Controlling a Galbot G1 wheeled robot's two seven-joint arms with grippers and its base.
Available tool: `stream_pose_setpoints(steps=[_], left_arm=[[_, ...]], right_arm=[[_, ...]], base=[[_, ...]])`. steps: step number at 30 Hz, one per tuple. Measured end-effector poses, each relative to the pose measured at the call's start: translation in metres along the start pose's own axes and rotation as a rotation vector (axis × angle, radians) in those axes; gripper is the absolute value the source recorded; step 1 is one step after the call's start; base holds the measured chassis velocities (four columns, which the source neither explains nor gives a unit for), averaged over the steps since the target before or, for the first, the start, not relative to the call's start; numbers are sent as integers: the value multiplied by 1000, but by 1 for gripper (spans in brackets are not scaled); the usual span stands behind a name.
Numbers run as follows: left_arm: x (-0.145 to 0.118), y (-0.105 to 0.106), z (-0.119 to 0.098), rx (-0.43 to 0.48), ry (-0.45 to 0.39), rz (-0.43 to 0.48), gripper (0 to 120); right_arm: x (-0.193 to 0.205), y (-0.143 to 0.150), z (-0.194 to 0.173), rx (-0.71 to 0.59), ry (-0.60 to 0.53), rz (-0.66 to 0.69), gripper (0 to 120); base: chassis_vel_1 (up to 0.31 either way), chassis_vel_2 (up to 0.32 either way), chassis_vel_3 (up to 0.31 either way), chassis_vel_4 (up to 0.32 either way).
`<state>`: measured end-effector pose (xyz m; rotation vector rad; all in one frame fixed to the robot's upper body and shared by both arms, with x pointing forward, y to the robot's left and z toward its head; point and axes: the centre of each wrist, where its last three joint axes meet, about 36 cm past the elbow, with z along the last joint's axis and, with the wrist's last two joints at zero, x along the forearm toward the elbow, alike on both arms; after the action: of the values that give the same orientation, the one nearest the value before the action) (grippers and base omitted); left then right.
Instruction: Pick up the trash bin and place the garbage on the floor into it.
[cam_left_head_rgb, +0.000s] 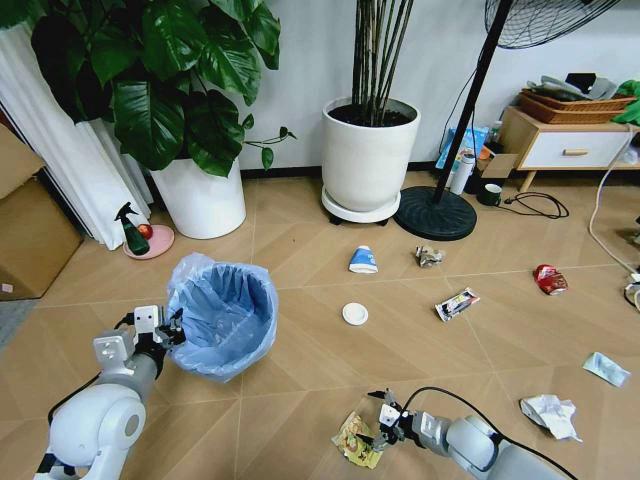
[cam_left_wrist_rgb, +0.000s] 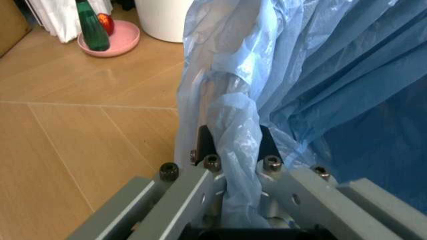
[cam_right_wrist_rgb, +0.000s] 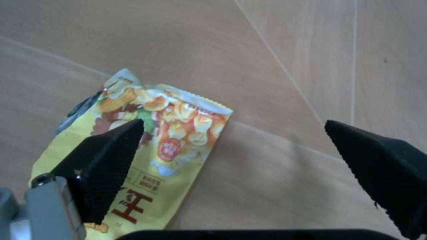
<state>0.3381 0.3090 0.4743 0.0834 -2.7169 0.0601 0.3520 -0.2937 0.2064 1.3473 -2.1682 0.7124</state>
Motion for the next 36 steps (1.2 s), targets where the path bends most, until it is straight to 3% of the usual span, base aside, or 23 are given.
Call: stream_pose_setpoints(steps=[28,36], left_arm=[[-2,-3,-2,4,-9,10,0],[-2,-3,-2,2,-11,11,0]], right_arm=[[-13,19,12,-19,43,-17,100],[-18,21,13,-18,44,-12,90]], base=[[0,0,0,0],[0,0,0,0]])
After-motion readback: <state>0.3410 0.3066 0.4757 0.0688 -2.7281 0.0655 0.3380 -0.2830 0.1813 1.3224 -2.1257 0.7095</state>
